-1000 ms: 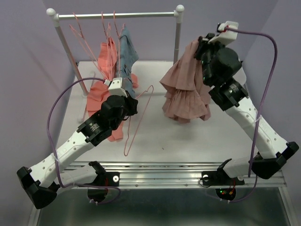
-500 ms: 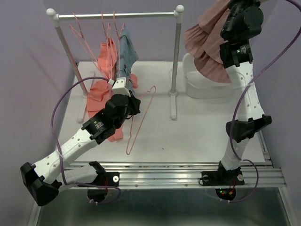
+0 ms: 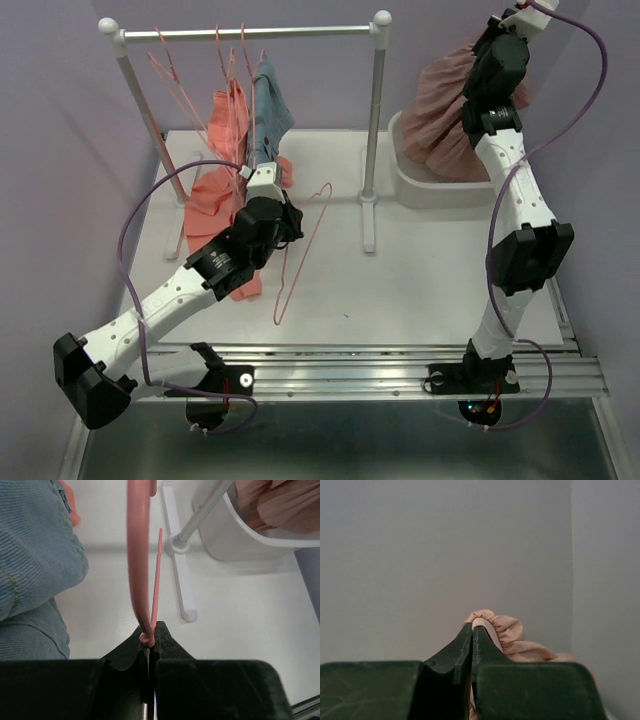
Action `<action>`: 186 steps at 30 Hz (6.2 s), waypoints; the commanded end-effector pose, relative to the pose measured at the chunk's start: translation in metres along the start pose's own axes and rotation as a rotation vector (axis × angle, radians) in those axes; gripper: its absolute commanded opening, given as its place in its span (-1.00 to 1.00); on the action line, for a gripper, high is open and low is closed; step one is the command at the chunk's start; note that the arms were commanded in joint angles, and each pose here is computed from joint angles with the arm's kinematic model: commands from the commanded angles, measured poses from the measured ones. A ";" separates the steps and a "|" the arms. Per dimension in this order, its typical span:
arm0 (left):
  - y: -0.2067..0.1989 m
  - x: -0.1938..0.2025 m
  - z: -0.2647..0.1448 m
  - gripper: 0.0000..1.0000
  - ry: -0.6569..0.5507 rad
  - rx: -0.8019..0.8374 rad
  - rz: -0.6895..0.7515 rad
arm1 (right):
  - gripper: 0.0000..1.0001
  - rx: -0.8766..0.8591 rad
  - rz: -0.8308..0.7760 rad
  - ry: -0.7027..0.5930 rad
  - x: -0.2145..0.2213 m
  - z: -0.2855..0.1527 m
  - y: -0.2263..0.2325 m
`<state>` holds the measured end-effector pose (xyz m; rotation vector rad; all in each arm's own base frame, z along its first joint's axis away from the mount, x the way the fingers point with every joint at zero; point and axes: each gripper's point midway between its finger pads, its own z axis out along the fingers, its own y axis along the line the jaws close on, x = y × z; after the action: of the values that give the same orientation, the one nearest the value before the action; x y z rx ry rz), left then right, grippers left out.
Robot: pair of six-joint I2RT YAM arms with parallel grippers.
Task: Remove the skirt from the hanger
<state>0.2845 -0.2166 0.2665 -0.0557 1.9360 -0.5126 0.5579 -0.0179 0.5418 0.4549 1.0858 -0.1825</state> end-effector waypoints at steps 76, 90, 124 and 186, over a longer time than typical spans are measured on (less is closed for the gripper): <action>-0.104 -0.299 0.056 -1.00 -0.725 -0.097 0.174 | 1.00 -0.267 0.237 0.498 0.079 -0.231 -0.094; -0.116 -0.330 0.079 -1.00 -0.838 -0.055 0.170 | 1.00 -0.250 0.228 0.495 0.074 -0.245 -0.104; -0.111 -0.273 0.170 -1.00 -0.688 -0.058 0.190 | 1.00 -0.211 0.228 0.484 0.075 -0.247 -0.113; 0.015 -0.234 0.015 0.97 -0.383 -0.236 0.150 | 1.00 -0.332 0.266 0.618 0.100 -0.275 -0.095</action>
<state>0.3905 -0.1453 0.4549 -0.1519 1.5945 -0.1408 0.3453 0.0213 0.3198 0.3754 1.6214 0.3716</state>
